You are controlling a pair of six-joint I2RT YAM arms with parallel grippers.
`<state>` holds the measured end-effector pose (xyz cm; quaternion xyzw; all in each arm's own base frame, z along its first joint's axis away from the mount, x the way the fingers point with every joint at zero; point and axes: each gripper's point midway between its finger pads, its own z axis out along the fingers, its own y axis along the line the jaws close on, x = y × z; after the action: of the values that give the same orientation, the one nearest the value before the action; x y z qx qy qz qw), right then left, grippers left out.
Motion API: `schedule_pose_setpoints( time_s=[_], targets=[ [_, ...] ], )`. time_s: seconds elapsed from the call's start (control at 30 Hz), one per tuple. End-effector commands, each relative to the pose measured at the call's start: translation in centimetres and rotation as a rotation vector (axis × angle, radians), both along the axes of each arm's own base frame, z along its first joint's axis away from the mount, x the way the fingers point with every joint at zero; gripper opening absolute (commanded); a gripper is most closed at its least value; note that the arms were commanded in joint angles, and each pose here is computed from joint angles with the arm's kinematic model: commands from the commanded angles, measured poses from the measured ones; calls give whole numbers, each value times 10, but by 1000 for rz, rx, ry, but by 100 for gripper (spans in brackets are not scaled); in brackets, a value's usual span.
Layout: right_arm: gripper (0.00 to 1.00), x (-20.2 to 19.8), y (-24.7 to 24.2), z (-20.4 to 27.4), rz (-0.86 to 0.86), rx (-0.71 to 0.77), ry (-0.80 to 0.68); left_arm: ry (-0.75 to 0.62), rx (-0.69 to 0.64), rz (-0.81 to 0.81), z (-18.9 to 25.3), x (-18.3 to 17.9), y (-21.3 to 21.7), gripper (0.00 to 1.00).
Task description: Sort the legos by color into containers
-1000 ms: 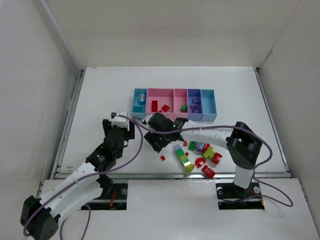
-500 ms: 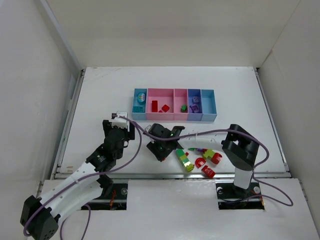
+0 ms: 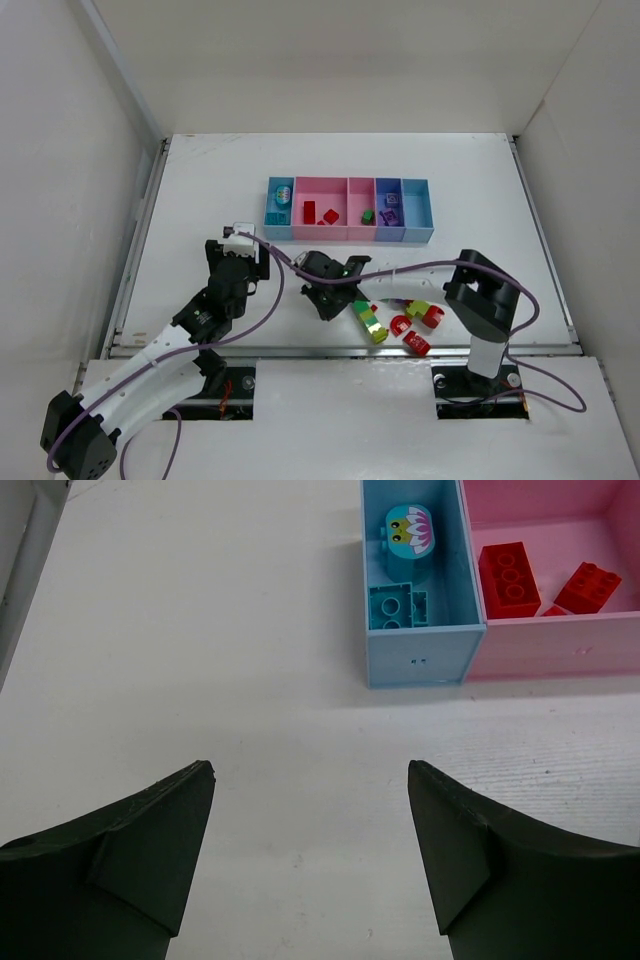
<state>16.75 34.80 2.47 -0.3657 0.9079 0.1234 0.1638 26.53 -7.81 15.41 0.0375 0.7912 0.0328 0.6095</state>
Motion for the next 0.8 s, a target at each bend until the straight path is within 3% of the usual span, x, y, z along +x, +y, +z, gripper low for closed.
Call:
schedule_pose_setpoints(
  time_s=[0.0, 0.13, 0.3, 0.43, 0.57, 0.67, 0.7, 0.77],
  targets=[
    [0, 18, 15, 46, -56, 102, -120, -59, -40, 12, 15, 3, 1, 75],
    [0, 69, 16, 96, -201, 167, -277, -59, -40, 12, 15, 3, 1, 75],
    [0, 174, 9, 135, -421, 231, -371, -67, -45, 12, 17, 3, 1, 75],
    [0, 241, -3, 139, -528, 224, -382, -67, -45, 12, 17, 3, 1, 75],
    [1, 281, -5, 128, -552, 208, -369, -67, -45, 12, 17, 3, 1, 75],
    [35, 293, -2, 120, -539, 183, -371, -67, -36, 10, 17, 3, 1, 75],
    [63, 295, -1, 124, -540, 191, -377, -67, -36, 10, 17, 3, 1, 75],
    [75, 293, -2, 123, -539, 184, -372, -67, -36, 10, 17, 3, 1, 75]
  ],
)
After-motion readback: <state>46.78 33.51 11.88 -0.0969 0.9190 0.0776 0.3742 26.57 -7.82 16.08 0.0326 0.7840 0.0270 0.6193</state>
